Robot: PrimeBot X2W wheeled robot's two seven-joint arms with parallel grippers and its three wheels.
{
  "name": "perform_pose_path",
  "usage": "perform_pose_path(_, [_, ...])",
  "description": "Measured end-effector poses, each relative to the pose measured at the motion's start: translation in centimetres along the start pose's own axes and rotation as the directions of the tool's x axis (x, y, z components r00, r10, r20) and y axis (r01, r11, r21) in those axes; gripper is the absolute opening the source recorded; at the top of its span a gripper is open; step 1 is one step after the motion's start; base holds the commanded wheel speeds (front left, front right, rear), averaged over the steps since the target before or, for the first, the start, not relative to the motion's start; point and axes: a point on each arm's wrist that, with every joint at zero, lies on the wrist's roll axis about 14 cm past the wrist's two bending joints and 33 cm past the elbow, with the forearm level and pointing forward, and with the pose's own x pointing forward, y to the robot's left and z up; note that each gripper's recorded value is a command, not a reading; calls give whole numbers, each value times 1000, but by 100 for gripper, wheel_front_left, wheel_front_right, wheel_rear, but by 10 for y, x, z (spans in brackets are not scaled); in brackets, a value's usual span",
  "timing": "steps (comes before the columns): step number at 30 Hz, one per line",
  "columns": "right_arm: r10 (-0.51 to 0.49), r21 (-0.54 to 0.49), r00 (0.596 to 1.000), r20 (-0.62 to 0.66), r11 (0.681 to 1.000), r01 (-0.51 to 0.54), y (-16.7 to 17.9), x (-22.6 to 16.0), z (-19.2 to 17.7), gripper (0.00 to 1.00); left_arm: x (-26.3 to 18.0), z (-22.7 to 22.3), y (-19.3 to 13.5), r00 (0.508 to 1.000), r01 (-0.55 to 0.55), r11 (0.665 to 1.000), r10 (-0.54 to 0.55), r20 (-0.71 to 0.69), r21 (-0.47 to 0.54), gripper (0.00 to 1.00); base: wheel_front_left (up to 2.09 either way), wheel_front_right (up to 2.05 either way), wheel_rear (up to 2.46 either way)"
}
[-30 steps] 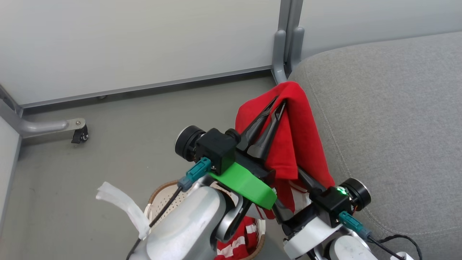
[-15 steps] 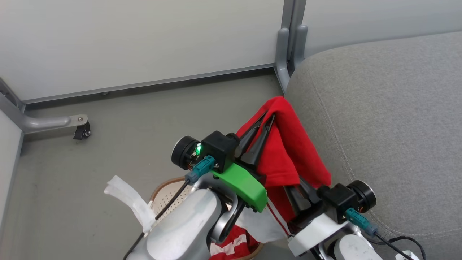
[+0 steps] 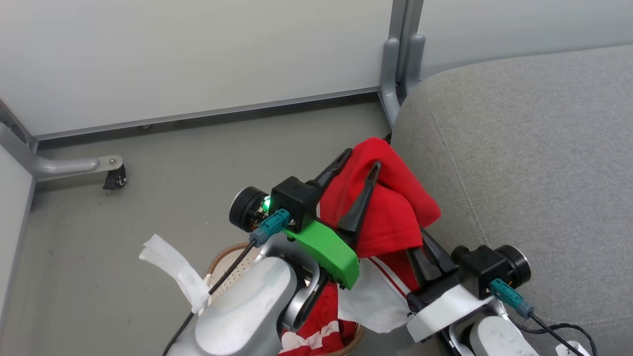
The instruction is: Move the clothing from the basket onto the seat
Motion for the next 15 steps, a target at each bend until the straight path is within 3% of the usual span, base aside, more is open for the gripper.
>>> perform_pose_path(15, [-27, -2, 1000, 8, 1000, 27, -8, -2, 3, 0, -1, -2, 2, 1000, 0, 1000, 0, -12, 7, 100, 0, 0, 0])
